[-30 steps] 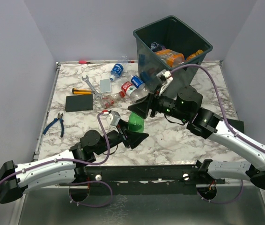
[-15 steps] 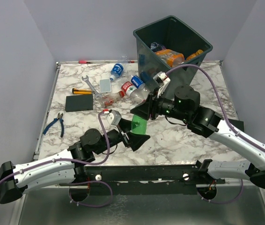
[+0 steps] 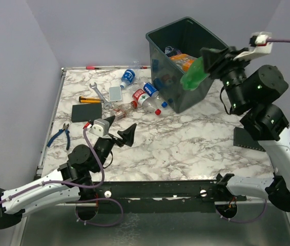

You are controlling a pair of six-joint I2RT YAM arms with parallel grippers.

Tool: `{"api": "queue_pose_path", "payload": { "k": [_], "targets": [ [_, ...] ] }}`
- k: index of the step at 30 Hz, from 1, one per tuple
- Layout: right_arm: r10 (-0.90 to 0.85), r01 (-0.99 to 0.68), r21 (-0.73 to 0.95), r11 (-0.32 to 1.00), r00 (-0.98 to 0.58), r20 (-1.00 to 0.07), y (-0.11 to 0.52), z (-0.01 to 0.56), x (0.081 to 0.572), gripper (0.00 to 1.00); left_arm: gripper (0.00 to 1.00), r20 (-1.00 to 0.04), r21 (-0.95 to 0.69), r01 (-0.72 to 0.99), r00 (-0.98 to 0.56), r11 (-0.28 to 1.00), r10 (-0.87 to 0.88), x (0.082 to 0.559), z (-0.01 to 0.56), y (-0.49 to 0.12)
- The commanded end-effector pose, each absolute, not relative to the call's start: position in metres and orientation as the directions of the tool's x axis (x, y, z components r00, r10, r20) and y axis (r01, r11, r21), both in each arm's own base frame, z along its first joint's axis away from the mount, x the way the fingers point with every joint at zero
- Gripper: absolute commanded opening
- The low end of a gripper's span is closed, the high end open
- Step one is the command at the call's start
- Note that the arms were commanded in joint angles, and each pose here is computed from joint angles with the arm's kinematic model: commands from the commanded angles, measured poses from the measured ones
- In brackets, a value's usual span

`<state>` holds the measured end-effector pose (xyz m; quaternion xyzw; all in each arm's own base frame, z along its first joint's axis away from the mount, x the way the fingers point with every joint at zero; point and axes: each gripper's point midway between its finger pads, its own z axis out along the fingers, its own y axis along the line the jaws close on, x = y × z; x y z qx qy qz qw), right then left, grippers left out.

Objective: Put the plastic bottles in the bin
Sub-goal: Place the plastic bottle in the trash bin.

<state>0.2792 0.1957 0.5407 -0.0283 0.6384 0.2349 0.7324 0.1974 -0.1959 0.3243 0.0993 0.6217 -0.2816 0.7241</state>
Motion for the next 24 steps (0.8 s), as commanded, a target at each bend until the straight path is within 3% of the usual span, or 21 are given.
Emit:
{"api": "queue_pose_path", "payload": {
  "k": [1,6,8,13,18,24],
  "targets": [
    [0.315,-0.078,0.306,0.949,0.215,-0.924,0.136,0.546,0.335,0.01,0.99,-0.986,-0.094,0.289,0.103,0.953,-0.129,0.216,0.279,-0.149],
    [0.312,0.066,0.419,0.906,0.565,-0.764,0.077,0.576,0.361,0.01,0.99,-0.975,-0.14,0.297,0.126,0.944,-0.184,0.212,0.279,-0.141],
    [0.273,0.11,0.427,0.898,0.621,-0.735,0.06,0.582,0.379,0.01,0.99,-0.973,-0.152,0.293,0.122,0.944,-0.195,0.211,0.279,-0.139],
    [0.158,0.298,0.34,0.892,0.499,-0.852,0.04,0.551,0.462,0.01,0.99,-0.972,-0.168,0.312,0.107,0.935,-0.21,0.21,0.278,-0.142],
    [0.231,0.184,0.283,0.941,0.259,-0.938,0.072,0.482,0.518,0.01,0.99,-0.976,-0.15,0.333,0.099,0.931,-0.192,0.209,0.277,-0.149],
    [0.278,0.022,0.278,0.96,0.018,-0.96,0.117,0.415,0.532,0.01,0.99,-0.981,-0.133,0.36,0.085,0.923,-0.175,0.209,0.275,-0.156]
  ]
}}
